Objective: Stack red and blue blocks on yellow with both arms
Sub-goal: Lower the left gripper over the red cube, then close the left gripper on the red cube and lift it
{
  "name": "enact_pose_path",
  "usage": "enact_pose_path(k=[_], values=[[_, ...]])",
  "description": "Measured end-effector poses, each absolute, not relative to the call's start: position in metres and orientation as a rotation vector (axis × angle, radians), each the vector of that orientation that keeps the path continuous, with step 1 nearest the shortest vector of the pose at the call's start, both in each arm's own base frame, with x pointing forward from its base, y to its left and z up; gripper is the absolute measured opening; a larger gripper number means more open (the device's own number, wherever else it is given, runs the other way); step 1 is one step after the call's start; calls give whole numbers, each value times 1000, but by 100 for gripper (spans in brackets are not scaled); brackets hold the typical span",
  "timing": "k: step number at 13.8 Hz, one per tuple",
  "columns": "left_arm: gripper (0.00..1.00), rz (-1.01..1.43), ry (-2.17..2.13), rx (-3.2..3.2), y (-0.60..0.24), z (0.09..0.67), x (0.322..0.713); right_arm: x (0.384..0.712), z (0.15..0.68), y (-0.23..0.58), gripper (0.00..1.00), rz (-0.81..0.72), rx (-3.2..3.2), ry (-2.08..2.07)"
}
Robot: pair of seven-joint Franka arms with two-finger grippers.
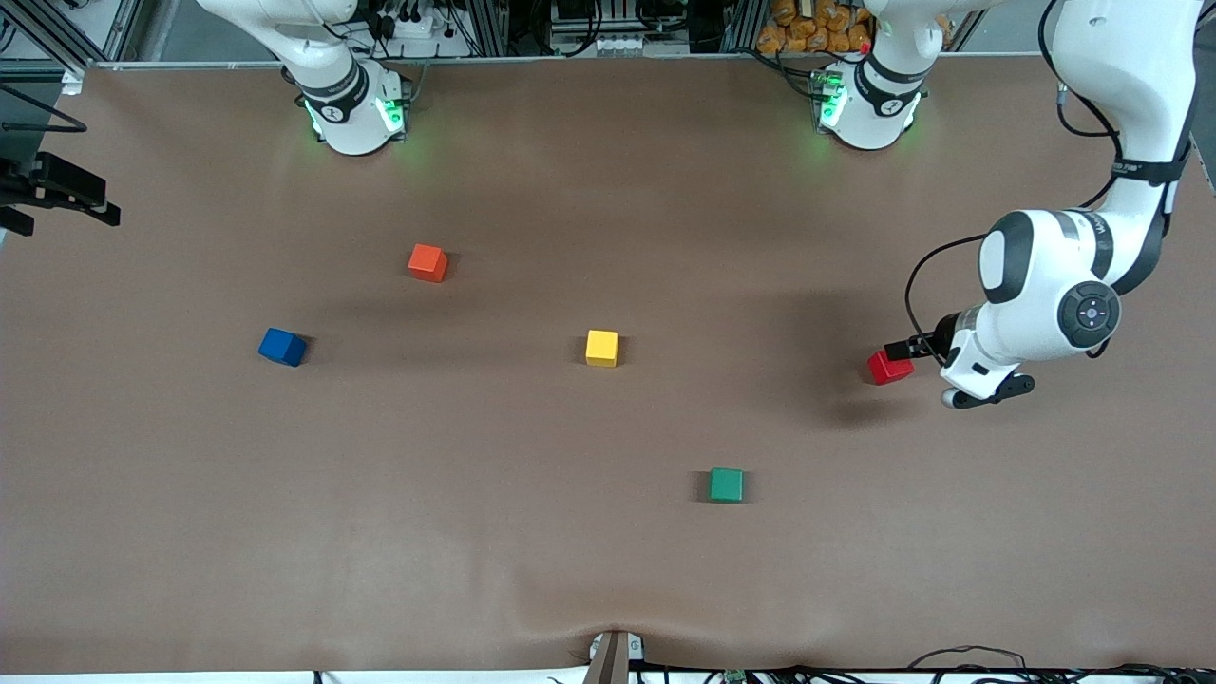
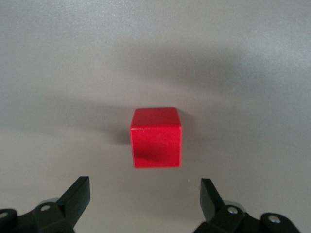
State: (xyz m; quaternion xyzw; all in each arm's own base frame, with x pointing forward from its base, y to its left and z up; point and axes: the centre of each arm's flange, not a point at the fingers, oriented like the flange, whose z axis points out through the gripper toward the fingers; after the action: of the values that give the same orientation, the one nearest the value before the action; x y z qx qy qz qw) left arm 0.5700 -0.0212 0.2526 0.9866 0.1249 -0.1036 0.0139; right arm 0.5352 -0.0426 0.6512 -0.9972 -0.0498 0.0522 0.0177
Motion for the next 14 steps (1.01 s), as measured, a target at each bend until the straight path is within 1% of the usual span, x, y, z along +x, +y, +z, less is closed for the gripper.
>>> enact_pose_path(k=[8, 14], values=[[100, -251, 441, 3060, -23, 207, 558, 535, 651, -44, 100, 163, -3098, -151], [100, -259, 444, 3056, -23, 197, 557, 535, 651, -45, 100, 163, -3098, -148]])
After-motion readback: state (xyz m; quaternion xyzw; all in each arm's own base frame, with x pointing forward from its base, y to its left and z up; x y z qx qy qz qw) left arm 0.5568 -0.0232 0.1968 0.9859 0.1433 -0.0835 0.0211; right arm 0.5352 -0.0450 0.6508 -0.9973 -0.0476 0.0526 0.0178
